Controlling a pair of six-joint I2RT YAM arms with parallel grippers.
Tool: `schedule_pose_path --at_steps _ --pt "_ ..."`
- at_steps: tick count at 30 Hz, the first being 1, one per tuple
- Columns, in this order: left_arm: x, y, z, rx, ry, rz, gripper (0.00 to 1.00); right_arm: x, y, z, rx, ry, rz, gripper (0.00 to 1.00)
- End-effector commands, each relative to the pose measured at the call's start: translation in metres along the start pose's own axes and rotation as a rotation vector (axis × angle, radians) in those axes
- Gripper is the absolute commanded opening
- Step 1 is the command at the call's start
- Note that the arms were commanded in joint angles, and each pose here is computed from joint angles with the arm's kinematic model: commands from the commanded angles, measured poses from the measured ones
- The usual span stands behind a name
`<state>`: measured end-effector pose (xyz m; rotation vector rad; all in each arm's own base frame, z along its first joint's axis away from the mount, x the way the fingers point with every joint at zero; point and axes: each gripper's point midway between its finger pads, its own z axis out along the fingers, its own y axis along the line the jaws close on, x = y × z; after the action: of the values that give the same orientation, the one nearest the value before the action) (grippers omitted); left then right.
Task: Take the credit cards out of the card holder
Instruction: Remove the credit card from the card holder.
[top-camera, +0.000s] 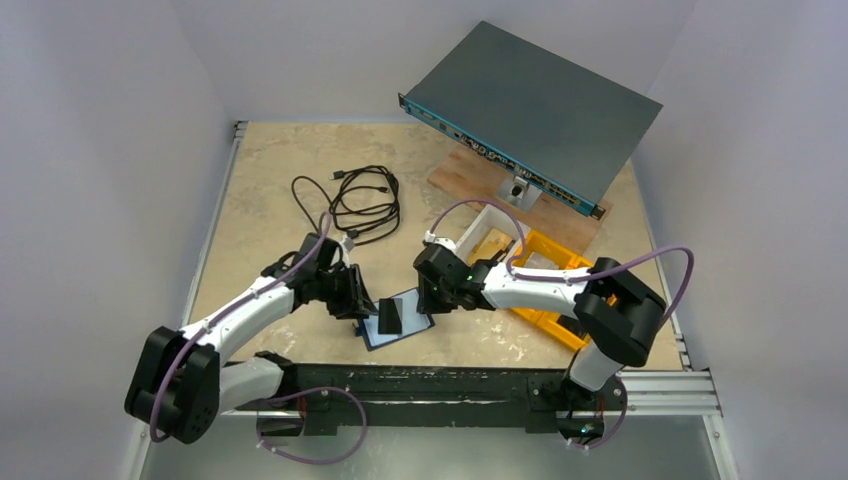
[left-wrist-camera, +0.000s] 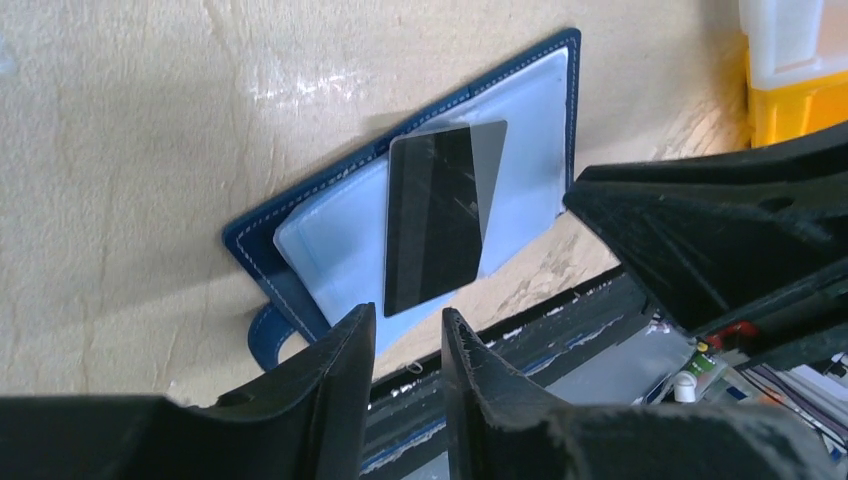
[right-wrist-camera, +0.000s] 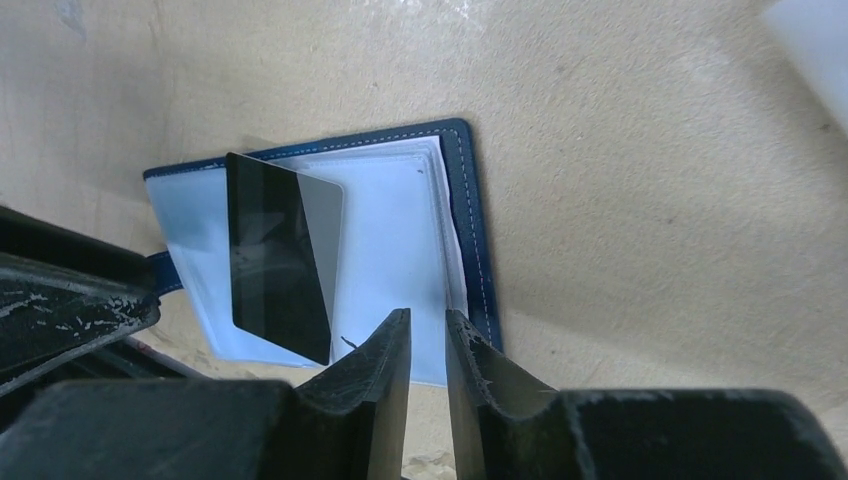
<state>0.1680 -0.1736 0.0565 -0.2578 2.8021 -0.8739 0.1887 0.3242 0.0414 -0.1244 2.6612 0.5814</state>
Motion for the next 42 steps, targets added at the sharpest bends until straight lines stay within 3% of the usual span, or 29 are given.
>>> schedule_pose_path --at_steps 1,21,42 --pt "-0.012 -0.010 0.012 0.069 -0.028 -0.004 0.31 -0.006 0.019 0.003 -0.041 -0.019 -0.034 0.18" --pt "0.000 0.013 0.043 0.034 0.031 -0.071 0.32 0.020 0.001 0.025 0.042 0.052 -0.078 0.05" --pt "-0.013 -0.026 0.017 0.168 -0.022 -0.074 0.20 0.027 0.001 0.032 0.085 0.069 -0.116 0.00"
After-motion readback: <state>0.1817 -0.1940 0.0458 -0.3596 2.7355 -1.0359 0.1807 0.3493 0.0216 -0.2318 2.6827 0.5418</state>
